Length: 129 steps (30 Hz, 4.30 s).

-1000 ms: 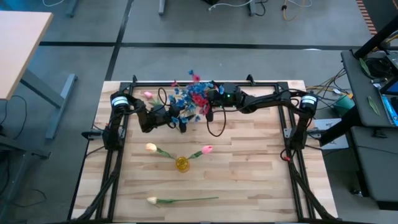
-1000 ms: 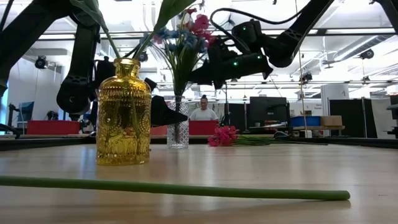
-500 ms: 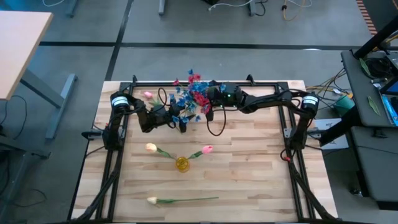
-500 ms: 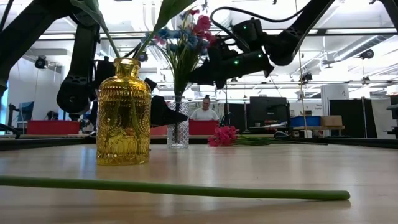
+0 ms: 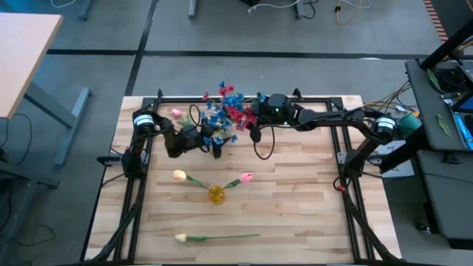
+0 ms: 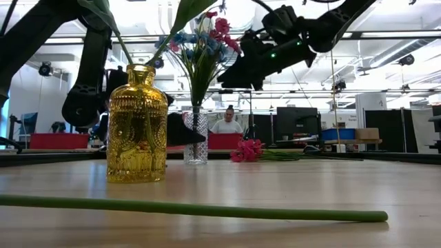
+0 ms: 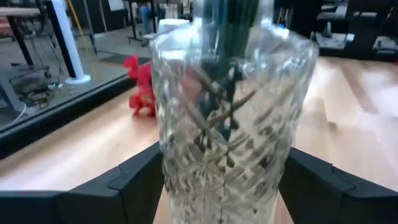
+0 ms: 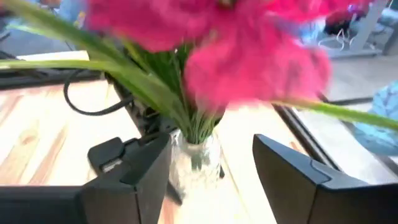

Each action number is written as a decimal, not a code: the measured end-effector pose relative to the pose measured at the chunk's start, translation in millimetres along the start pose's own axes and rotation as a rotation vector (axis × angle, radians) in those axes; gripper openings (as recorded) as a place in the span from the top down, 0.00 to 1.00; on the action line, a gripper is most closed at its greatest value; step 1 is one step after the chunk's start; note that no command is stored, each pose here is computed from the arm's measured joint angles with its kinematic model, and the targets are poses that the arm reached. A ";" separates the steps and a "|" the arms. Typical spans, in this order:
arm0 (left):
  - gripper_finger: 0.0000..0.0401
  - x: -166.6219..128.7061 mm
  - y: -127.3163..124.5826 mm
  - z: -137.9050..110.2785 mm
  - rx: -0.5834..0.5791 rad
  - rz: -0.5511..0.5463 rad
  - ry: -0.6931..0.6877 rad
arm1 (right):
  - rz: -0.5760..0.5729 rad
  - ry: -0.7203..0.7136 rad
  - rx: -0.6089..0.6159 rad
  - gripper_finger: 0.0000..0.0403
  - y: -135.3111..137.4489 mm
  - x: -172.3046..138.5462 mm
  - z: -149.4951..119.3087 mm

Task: Sort flowers into vase by color
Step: Put the pink tulip into the yellow vase

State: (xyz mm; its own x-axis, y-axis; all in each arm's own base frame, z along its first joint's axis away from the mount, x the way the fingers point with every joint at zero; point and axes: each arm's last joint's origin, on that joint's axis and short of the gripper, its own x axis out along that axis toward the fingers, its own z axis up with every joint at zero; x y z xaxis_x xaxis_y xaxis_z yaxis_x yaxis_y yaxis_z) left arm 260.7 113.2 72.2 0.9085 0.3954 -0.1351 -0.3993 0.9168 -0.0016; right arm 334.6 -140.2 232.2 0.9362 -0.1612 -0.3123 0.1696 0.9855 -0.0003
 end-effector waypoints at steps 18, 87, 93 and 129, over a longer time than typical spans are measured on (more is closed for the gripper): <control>0.28 -11.2 0.0 9.9 -0.050 -0.001 -0.043 | 0.002 0.079 0.031 0.34 1.5 -13.6 2.4; 0.76 -32.8 45.8 36.6 -0.590 0.981 0.812 | 0.179 0.178 0.067 0.32 10.7 -16.2 -6.4; 0.98 -33.0 48.0 37.4 -0.569 0.992 0.817 | 0.181 0.210 0.077 0.32 11.1 -16.8 -9.5; 1.00 -173.0 -0.4 337.6 0.135 -0.033 -0.282 | 0.019 -0.043 -0.068 0.32 16.7 -88.2 55.7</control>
State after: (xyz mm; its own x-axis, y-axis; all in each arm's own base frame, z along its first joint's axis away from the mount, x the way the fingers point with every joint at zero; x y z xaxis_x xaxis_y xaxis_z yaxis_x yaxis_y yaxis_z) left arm 145.2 63.1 430.1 0.9265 0.3478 0.1432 -0.3662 0.9211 0.1323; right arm 272.0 -112.5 312.6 0.9516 -0.1430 -0.2720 0.1317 0.9895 -0.0595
